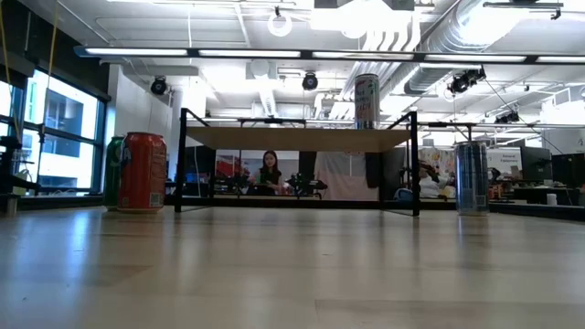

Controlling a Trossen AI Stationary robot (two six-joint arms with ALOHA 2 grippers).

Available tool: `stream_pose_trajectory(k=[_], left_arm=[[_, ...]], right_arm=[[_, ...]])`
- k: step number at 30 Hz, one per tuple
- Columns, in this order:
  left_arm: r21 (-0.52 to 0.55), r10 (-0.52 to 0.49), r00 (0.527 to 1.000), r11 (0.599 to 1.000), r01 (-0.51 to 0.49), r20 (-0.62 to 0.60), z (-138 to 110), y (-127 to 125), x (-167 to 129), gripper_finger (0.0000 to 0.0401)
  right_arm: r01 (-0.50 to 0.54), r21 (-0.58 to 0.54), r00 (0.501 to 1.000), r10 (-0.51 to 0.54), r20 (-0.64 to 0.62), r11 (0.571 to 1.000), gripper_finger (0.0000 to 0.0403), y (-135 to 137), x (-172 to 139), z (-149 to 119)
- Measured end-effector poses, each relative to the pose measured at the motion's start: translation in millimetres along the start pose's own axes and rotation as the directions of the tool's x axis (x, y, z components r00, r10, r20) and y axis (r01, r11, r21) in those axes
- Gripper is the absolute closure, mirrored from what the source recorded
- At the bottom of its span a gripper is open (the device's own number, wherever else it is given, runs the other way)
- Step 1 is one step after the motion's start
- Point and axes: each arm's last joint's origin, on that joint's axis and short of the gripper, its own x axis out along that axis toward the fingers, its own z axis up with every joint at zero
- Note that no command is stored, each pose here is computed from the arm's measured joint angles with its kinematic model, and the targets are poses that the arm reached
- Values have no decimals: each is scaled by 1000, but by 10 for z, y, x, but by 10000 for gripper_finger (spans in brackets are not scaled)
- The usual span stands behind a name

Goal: Place canned beverage on shelf
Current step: Put the white pink soda can on the shelf aligned with the other white pink soda can

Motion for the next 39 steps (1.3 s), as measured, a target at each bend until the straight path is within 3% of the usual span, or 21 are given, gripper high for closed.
stream_pose_trajectory(k=[5,10,16,23,28,33,39], left_arm=[[36,-40,998,999,38,51,90,-16,-92,142],[21,-97,979,995,95,179,264,-46,-249,142],[68,-224,932,974,214,286,444,-81,-481,142],[89,-244,913,970,227,327,523,-57,-671,142],[106,-232,927,972,210,295,507,-26,-741,142],[159,-117,965,984,80,234,430,37,-726,142],[214,-21,986,977,-15,163,420,168,-510,141]], right_arm=[[-108,-73,989,114,89,991,162,34,-422,-71],[-159,-164,948,197,248,974,162,-68,-1071,-7],[-276,-305,820,388,421,912,162,-108,-1735,382],[-193,-404,753,399,524,894,162,-239,-2135,995],[-131,-407,707,373,601,904,162,-382,-2336,1375],[-90,-391,679,343,649,916,162,-538,-2482,1706],[-51,-448,680,359,640,893,162,-663,-2575,1952]])
